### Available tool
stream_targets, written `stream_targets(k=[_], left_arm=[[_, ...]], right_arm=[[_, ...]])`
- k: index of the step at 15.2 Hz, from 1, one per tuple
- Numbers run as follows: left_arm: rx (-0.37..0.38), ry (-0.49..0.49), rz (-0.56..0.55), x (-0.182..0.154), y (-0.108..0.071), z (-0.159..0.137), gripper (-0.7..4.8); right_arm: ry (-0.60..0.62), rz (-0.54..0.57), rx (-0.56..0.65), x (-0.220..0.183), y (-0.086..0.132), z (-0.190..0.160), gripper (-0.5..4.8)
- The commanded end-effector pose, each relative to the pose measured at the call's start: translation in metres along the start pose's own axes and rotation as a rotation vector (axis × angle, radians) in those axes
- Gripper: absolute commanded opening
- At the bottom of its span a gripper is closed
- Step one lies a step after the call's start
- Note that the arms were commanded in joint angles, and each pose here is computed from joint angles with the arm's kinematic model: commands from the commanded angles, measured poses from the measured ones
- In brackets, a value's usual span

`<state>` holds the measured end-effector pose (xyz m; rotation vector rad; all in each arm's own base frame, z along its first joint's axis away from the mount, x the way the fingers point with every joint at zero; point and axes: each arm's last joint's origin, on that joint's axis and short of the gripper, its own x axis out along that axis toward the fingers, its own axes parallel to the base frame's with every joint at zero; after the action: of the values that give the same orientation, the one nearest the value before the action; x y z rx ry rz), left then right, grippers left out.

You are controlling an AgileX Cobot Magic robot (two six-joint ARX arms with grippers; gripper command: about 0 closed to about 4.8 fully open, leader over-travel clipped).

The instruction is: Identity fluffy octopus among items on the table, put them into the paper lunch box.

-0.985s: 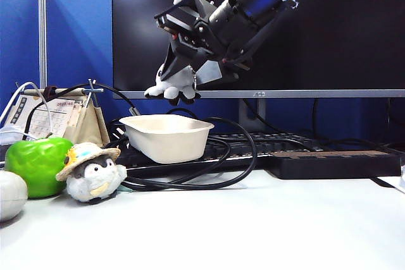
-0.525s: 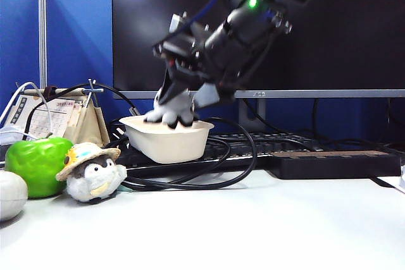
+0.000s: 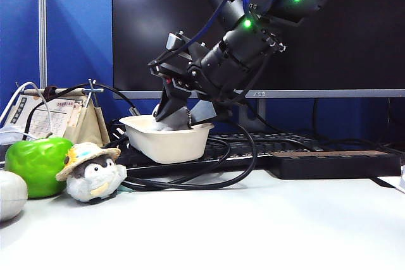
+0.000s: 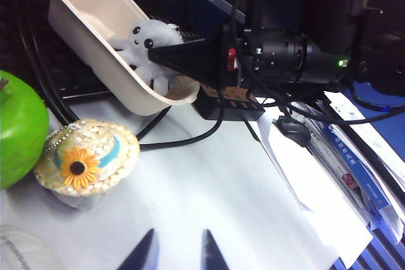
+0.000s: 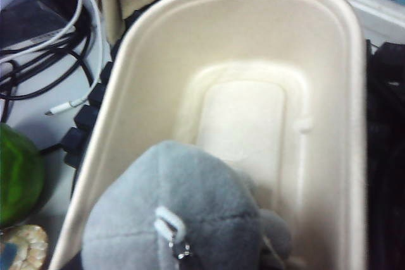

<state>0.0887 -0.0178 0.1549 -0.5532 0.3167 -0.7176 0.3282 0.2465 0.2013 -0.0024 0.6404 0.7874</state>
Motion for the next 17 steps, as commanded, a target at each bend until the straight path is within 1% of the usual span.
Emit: stream_targets(k=[1, 4, 5, 6, 7, 17], left_arm=[[-0.004, 0.006, 0.006, -0.0001, 0.0005, -0.0009, 0.98], [-0.004, 0.006, 0.006, -0.0001, 0.0005, -0.0009, 0.98], [-0.004, 0.006, 0.006, -0.0001, 0.0005, -0.0009, 0.98], [-0.004, 0.006, 0.006, -0.0001, 0.0005, -0.0009, 0.98], [-0.004, 0.006, 0.006, -0.0001, 0.0005, -0.0009, 0.98], [-0.003, 0.006, 0.006, -0.0001, 0.0005, -0.0009, 0.98]], right_arm=[[-0.043, -0.011, -0.006, -0.0027, -0.0039, 0.0063, 2.70], [-0.046, -0.020, -0.002, -0.0034, -0.0071, 0.0067, 2.74], [-0.046, -0.019, -0.002, -0.0033, -0.0069, 0.0067, 2.91], [-0.046, -0.019, -0.002, -0.0033, -0.0069, 0.0067, 3.20], [-0.046, -0.019, -0.002, -0.0033, -0.0069, 0.0067, 3.33], [-0.071, -0.015, -0.008, -0.0051, -0.0059, 0.0102, 3.36]])
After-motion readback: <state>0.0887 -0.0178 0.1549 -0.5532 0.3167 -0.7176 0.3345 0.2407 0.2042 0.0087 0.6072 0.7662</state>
